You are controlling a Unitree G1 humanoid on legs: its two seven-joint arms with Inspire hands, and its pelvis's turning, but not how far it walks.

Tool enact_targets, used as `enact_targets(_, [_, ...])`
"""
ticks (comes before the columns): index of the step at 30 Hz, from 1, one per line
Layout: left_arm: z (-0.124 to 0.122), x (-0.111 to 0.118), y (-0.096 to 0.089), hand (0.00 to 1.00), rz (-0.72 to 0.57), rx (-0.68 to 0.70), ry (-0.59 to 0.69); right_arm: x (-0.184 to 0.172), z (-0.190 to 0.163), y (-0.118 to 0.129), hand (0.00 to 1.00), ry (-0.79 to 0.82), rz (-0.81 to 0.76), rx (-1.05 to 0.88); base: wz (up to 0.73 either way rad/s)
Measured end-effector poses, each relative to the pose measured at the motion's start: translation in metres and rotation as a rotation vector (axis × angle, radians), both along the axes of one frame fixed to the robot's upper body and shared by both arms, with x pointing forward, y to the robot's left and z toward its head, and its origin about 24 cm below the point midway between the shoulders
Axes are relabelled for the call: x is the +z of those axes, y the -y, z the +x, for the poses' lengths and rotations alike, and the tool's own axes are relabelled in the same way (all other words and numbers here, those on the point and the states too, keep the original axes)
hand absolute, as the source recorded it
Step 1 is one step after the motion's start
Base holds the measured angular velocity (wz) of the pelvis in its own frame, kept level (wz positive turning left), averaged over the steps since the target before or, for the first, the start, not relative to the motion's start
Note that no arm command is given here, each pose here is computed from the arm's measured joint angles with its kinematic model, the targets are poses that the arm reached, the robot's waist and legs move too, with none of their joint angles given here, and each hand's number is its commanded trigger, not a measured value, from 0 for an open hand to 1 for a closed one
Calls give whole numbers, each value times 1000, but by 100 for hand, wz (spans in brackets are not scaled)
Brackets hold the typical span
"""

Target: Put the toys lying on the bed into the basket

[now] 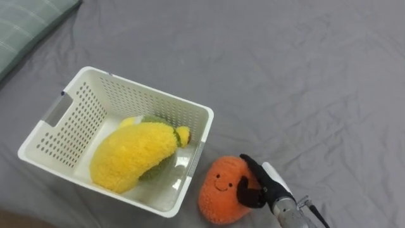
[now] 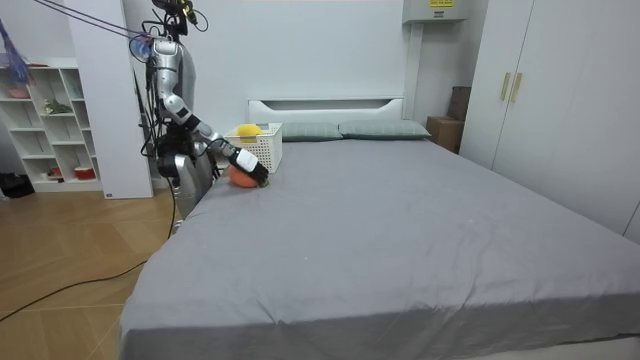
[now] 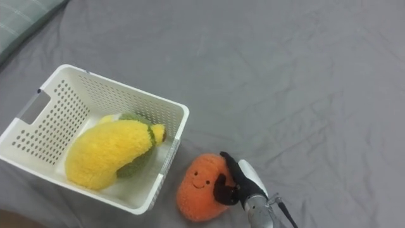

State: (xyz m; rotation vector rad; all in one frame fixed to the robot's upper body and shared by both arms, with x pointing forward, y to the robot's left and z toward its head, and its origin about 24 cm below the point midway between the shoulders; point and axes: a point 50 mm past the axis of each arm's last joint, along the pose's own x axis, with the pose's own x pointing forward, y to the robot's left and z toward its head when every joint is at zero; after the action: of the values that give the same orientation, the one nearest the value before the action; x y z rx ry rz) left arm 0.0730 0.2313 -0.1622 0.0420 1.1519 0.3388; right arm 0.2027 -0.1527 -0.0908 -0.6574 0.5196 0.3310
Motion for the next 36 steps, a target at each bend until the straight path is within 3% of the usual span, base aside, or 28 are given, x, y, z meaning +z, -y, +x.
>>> enact_targets(1, [0,0,0,0,-1,-1,0,1,0,-1,67,2,-1,7,0])
enact_targets(2, [0,0,0,0,-5,-2,0,2,1,-2,100,5,-4,21,0])
enact_targets(36, [-3,-1,-1,0,-35,8,-15,13,14,-6,100,69,-51,71,0])
